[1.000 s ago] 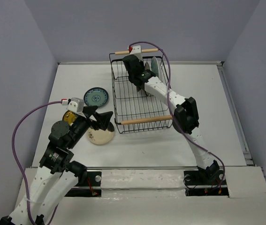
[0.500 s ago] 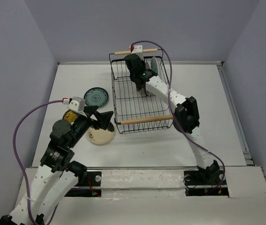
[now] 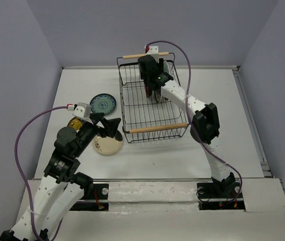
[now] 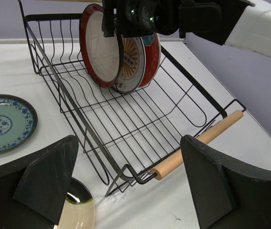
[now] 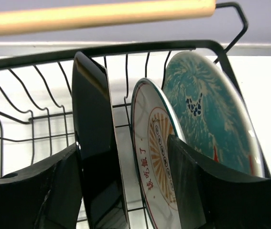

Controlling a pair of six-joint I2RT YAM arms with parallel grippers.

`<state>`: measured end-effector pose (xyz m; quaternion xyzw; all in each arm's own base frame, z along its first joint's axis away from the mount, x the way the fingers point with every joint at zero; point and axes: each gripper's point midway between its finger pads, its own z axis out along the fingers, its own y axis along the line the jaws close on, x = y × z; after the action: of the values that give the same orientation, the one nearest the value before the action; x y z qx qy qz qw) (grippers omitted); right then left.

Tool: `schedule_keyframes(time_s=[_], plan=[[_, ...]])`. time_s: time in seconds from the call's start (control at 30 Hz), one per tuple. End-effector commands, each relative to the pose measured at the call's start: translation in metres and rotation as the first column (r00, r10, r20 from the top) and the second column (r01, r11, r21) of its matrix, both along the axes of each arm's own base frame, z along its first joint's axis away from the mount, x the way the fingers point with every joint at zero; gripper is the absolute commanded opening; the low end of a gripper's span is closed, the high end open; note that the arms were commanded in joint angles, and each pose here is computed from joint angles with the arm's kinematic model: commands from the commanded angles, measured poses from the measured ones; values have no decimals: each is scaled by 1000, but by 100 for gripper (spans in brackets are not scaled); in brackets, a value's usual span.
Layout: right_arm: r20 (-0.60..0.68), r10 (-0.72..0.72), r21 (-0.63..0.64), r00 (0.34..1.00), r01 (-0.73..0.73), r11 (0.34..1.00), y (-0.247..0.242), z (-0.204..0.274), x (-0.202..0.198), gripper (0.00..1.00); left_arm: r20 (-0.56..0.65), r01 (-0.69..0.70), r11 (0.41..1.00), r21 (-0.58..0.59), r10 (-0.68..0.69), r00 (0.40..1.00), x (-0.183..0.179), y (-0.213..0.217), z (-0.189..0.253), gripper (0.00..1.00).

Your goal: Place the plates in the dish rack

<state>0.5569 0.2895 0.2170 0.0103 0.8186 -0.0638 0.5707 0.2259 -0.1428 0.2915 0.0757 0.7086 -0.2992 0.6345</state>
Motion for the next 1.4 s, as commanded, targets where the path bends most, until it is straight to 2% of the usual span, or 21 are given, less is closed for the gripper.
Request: schedule_keyframes(time_s=[0.0, 0.2, 0.37, 0.5, 0.6, 0.7, 0.8, 0.97, 1.1, 1.2, 1.27, 1.37], plan=[[121, 5, 134, 993, -22, 991, -7, 80, -11, 72, 36, -5, 1000, -13, 6, 999, 3, 1, 9, 99], [121, 63, 192, 991, -85, 978, 0, 97, -23, 72, 29, -18, 1000, -10, 18, 999, 6, 3, 8, 99], [112, 221, 276, 969, -244, 930, 24, 117, -49, 73, -2, -91, 996, -6, 91, 996, 15, 13, 2, 99], [94, 327, 251, 940, -341, 906, 45, 124, -89, 67, -39, -192, 981, 2, 192, 981, 24, 30, -4, 99], [80, 390, 222, 917, -398, 890, 54, 124, -116, 55, -58, -273, 962, -21, 271, 961, 30, 43, -5, 99], [57, 466, 251, 883, -465, 849, 53, 122, -154, 46, -78, -327, 945, -26, 324, 943, 37, 53, -8, 99], [55, 502, 265, 863, -497, 826, 47, 124, -176, 43, -122, -334, 942, -28, 328, 937, 44, 53, -15, 99], [78, 547, 250, 834, -547, 799, 14, 136, -221, 43, -204, -365, 930, -44, 349, 915, 68, 60, -22, 99], [128, 601, 283, 789, -610, 740, -2, 142, -255, 47, -266, -382, 922, -61, 354, 897, 83, 62, -29, 99], [191, 635, 307, 749, -660, 686, -14, 148, -281, 63, -292, -418, 905, -82, 379, 878, 98, 64, -30, 99], [215, 657, 322, 723, -687, 651, -20, 151, -297, 68, -325, -473, 879, -59, 431, 842, 114, 75, -38, 99], [227, 658, 333, 718, -692, 640, -29, 153, -309, 72, -328, -520, 851, -74, 471, 819, 128, 83, -36, 97]])
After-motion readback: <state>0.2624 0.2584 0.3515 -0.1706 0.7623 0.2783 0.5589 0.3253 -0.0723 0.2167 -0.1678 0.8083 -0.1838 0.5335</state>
